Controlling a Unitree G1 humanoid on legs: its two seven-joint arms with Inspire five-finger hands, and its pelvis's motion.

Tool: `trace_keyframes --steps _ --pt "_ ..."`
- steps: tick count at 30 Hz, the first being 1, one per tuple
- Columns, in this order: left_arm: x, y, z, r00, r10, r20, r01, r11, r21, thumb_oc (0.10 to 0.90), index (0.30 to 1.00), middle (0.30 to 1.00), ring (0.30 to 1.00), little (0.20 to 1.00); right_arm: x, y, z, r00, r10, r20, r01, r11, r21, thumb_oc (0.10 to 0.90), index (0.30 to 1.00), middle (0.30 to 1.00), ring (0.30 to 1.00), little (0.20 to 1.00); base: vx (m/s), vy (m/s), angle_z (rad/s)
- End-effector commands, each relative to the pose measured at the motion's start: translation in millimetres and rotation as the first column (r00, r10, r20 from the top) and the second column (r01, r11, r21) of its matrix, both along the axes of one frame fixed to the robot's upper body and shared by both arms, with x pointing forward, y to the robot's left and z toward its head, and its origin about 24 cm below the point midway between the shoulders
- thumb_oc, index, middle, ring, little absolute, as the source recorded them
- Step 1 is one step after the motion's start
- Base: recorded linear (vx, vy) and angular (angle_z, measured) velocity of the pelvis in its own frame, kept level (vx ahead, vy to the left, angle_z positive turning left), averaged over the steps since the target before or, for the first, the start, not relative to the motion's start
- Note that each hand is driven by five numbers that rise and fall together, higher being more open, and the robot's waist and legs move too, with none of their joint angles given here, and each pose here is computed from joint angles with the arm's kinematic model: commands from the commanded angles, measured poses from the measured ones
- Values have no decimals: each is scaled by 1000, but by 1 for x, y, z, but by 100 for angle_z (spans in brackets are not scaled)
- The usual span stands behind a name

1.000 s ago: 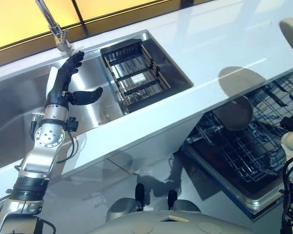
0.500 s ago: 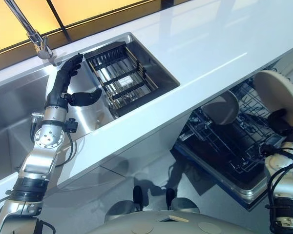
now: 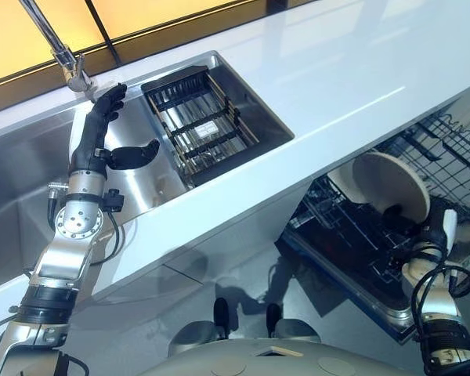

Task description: Pick up plates and place into dishwasher.

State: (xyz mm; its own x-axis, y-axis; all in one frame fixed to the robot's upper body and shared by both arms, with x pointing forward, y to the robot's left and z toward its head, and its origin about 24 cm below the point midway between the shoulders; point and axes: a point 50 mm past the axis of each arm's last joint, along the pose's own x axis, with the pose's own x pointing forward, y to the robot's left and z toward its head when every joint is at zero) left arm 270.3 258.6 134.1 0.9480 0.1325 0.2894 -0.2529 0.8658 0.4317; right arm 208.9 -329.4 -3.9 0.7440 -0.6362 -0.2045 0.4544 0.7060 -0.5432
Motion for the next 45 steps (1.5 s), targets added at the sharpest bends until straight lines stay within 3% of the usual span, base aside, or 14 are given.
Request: trace_keyframes --steps 1,14,15,16,17,18,19,31,39,45 --pt "2 5 37 984 12 180 -18 999 32 800 900 900 900 900 29 -11 40 989 11 145 1 997 -82 100 300 300 300 200 17 -1 3" --pt "3 -1 37 987 -13 158 8 999 32 800 900 900 900 900 20 -1 -6 984 32 -178 -42 998 -54 100 300 300 300 200 9 1 4" --pt "2 -1 37 987 -16 158 11 999 32 800 900 900 900 900 20 0 -7 982 41 -184 -52 997 -56 169 359 359 359 269 0 0 0" --pt "2 -2 38 987 -19 156 15 999 32 800 900 900 900 900 23 1 -4 982 55 -183 -67 996 -63 361 524 524 524 461 0 0 0" --pt "3 -2 38 988 -22 154 18 999 30 800 900 900 900 900 25 2 -3 982 65 -179 -78 995 -64 350 514 514 514 450 0 0 0" --pt "3 -3 37 988 -26 152 21 999 30 800 900 900 900 900 27 3 -1 982 71 -173 -83 995 -63 421 575 575 575 521 0 0 0" --pt "4 -4 36 988 -28 151 24 999 30 800 900 900 900 900 30 5 3 984 79 -162 -92 993 -71 800 900 900 900 900 0 0 0" --pt "3 -4 32 989 -29 146 27 999 19 800 900 900 900 900 51 13 64 983 160 88 -144 976 -161 800 900 900 900 900 -15 3 -1" --pt "0 -1 33 989 -17 145 17 1000 5 800 900 900 900 900 46 14 98 956 192 221 -138 962 -237 800 900 900 900 900 -22 12 -5" --pt "-2 2 36 988 -11 152 10 1000 6 800 900 900 900 900 42 15 113 923 205 325 -174 977 -121 800 900 900 900 900 -22 8 -11"
